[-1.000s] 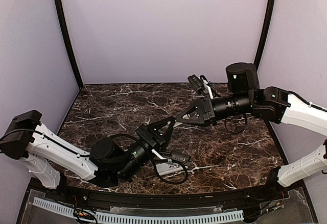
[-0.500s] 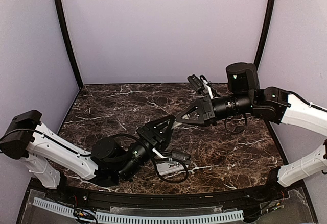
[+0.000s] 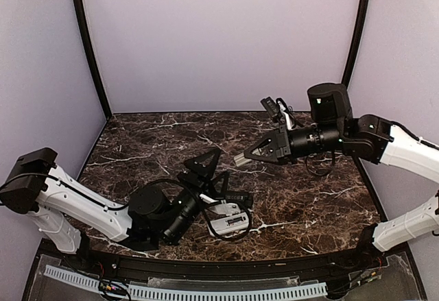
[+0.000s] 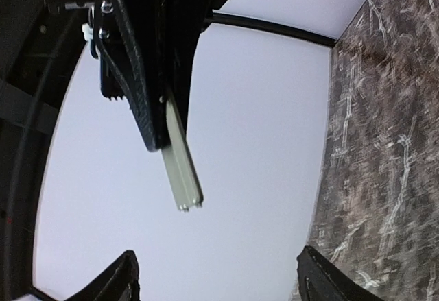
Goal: Load the batteries into the remote control
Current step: Hold the remote control without the battery cover at the center of the board.
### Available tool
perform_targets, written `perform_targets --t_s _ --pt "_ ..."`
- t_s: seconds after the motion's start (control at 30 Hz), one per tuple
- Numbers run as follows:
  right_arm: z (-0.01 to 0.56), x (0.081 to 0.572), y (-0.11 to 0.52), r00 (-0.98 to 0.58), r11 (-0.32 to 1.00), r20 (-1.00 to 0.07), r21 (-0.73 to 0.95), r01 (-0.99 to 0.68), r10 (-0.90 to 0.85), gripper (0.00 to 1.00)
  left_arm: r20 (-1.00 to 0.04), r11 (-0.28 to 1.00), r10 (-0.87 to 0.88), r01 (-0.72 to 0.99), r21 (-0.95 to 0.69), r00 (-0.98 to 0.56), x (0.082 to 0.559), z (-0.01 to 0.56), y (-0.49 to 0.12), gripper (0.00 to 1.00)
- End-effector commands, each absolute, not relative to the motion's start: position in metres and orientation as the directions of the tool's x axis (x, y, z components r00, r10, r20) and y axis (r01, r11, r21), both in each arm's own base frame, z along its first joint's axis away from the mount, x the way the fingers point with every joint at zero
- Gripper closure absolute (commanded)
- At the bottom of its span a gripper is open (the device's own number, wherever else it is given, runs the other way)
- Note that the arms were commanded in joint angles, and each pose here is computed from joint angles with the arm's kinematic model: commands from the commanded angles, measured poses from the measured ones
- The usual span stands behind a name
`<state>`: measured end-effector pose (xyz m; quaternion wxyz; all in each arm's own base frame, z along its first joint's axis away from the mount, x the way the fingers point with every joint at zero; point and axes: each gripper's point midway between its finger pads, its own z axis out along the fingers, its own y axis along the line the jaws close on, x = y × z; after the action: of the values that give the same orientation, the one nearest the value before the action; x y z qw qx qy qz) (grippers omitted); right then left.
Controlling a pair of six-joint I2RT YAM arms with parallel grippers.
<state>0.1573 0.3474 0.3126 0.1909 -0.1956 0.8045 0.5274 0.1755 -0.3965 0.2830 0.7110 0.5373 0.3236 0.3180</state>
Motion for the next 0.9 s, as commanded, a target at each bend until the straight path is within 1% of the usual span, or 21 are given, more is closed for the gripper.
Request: perform_targets --t_s 0.0,0.03,0.07,0.1,0.13,0.17,0.23,0.27,0.37,0.5,0.6,0.67,0.7,0.73,0.77,0.87 --pt "0.293 0.173 0.330 -0.835 0.479 -0.540 0.709 -0.518 -0.104 1.00 -0.436 0.344 0.781 0.275 0.898 0.447 0.185 0.232 -0.382 0.18" --pt "0.290 0.174 0.328 -0.835 0.494 -0.540 0.701 -0.515 -0.104 1.00 -0.613 0.469 0.697 0.411 0.782 0.372 0.183 0.235 -0.381 0.18" --pt "0.287 0.175 0.326 -0.834 0.504 -0.542 0.693 -0.514 -0.105 1.00 -0.594 0.364 0.731 0.544 0.756 0.337 0.179 0.206 -0.381 0.17" --pt "0.284 0.176 0.325 -0.832 0.511 -0.544 0.688 -0.515 -0.105 1.00 -0.723 0.460 0.656 0.645 0.610 0.216 0.177 0.205 -0.376 0.17" --pt "0.282 0.176 0.323 -0.829 0.515 -0.549 0.684 -0.517 -0.104 1.00 -0.722 0.412 0.673 0.727 0.549 0.164 0.173 0.185 -0.370 0.16" --pt "0.280 0.177 0.323 -0.826 0.518 -0.554 0.680 -0.519 -0.100 1.00 -0.770 0.436 0.629 0.774 0.459 0.102 0.167 0.184 -0.369 0.16" --pt "0.274 0.180 0.321 -0.823 0.530 -0.560 0.673 -0.516 -0.091 1.00 -0.753 0.402 0.656 0.819 0.409 0.055 0.157 0.164 -0.359 0.16" --pt "0.270 0.181 0.320 -0.824 0.538 -0.559 0.669 -0.514 -0.092 1.00 -0.755 0.408 0.655 0.833 0.374 0.018 0.154 0.156 -0.356 0.15" --pt "0.254 0.182 0.322 -0.836 0.556 -0.537 0.665 -0.499 -0.109 1.00 -0.715 0.345 0.697 0.899 0.270 -0.052 0.133 0.126 -0.349 0.13" --pt "0.228 0.180 0.322 -0.858 0.568 -0.500 0.675 -0.471 -0.117 1.00 -0.693 0.292 0.712 0.945 0.145 -0.114 0.109 0.093 -0.344 0.06" --pt "0.208 0.179 0.323 -0.873 0.567 -0.476 0.691 -0.448 -0.109 1.00 -0.674 0.305 0.725 0.944 0.127 -0.143 0.111 0.071 -0.341 0.04" --pt "0.198 0.178 0.328 -0.879 0.554 -0.463 0.704 -0.444 -0.116 1.00 -0.676 0.344 0.715 0.932 0.113 -0.182 0.120 0.063 -0.342 0.03" --pt "0.194 0.178 0.330 -0.881 0.550 -0.458 0.708 -0.444 -0.121 1.00 -0.694 0.351 0.694 0.932 0.093 -0.193 0.123 0.064 -0.346 0.03" --pt "0.190 0.178 0.332 -0.881 0.548 -0.455 0.708 -0.446 -0.128 1.00 -0.686 0.379 0.690 0.923 0.070 -0.231 0.129 0.056 -0.342 0.03" --pt "0.185 0.178 0.332 -0.882 0.554 -0.451 0.703 -0.446 -0.137 1.00 -0.700 0.397 0.669 0.916 0.051 -0.251 0.135 0.054 -0.343 0.03" --pt "0.169 0.181 0.333 -0.888 0.577 -0.436 0.691 -0.435 -0.148 1.00 -0.684 0.412 0.676 0.910 0.045 -0.272 0.143 0.040 -0.344 0.03"
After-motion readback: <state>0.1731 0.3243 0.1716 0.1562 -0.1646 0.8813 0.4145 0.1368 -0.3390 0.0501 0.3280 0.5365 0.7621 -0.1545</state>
